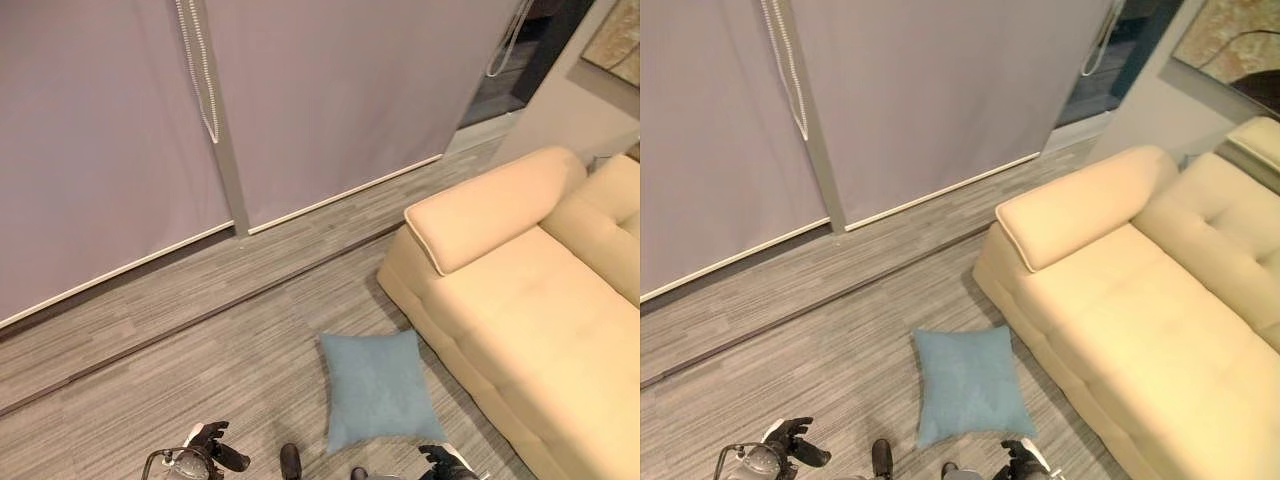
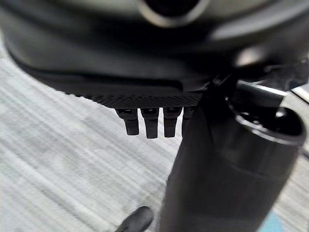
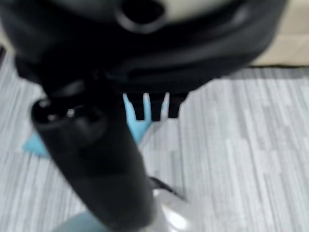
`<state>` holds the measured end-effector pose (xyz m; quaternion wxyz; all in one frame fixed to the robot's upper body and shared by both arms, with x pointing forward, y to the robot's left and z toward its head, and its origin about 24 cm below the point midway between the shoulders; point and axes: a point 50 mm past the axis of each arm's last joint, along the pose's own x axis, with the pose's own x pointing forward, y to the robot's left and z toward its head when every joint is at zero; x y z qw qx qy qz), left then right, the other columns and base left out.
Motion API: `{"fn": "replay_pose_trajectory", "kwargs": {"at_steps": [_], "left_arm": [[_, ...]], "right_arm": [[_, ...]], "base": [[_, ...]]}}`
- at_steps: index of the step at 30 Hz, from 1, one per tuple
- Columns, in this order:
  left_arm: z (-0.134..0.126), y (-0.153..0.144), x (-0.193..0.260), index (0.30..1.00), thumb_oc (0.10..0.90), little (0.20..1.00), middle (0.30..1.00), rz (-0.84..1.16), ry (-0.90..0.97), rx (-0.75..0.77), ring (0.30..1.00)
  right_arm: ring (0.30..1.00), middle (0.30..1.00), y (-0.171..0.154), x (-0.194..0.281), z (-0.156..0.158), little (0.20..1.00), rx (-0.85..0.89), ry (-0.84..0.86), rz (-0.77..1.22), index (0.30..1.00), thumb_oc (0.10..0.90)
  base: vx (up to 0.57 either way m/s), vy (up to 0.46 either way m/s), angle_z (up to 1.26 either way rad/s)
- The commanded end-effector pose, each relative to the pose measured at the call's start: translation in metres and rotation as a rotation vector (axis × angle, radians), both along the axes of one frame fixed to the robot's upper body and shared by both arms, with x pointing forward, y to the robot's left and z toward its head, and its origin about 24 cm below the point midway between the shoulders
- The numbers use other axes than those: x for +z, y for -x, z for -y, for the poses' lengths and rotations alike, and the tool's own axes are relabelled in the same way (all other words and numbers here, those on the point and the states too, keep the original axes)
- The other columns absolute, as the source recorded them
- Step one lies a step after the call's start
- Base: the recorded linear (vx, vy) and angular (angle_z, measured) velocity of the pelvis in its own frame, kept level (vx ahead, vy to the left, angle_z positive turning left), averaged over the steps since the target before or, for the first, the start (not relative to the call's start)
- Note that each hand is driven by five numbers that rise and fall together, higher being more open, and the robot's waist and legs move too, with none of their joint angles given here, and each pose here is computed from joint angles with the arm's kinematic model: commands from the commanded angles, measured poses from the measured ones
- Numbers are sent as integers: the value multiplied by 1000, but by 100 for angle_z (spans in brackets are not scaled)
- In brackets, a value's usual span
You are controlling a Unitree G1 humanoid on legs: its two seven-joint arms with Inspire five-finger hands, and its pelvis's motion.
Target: Pick up all the scattered cushions and arrange them neatly on the sofa.
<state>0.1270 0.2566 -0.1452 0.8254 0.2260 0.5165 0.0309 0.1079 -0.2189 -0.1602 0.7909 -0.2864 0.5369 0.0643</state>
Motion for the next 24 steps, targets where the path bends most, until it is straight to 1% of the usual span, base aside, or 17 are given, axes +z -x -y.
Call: {"fn": "replay_pose_trajectory", "kwargs": {"at_steps": [1,4,5,6,7,8,10,17,22,24], "left_arm": [[1,9,-3,900,800,900,900,-4,1,-9,900],[6,11,-5,900,800,900,900,-14,12,-24,900],[-26,20,3,900,800,900,900,-41,6,20,900],[-20,7,5,900,800,900,900,-11,-27,-10,900],[-3,-2,3,900,800,900,900,23,-4,-61,900],[9,-4,0,900,800,900,900,30,17,-79,900],[18,-5,-2,900,800,900,900,36,31,-81,900],[26,-2,-5,900,800,900,900,20,59,-62,900],[29,-5,-5,900,800,900,900,32,68,-63,900],[30,0,-8,900,800,900,900,9,69,-62,900]], "right_arm": [[900,900,-4,7,23,900,-4,67,29,900,800],[900,900,1,6,25,900,-27,66,24,900,800],[900,900,5,7,34,900,-43,76,5,900,800],[900,900,8,7,36,900,-63,86,1,900,800],[900,900,4,8,36,900,-67,89,12,900,800],[900,900,2,9,38,900,-71,97,19,900,800],[900,900,-3,11,41,900,-79,106,40,900,800],[900,900,7,11,51,900,-108,133,10,900,800],[900,900,12,11,55,900,-123,147,-4,900,800],[900,900,15,10,54,900,-125,137,-19,900,800]], "base": [[22,-73,-44],[28,-75,-48],[-13,-59,19],[-36,-41,19],[-50,-42,-6],[-38,-19,-5],[-13,17,-32],[125,59,-40],[129,110,-64],[135,183,-83]]}}
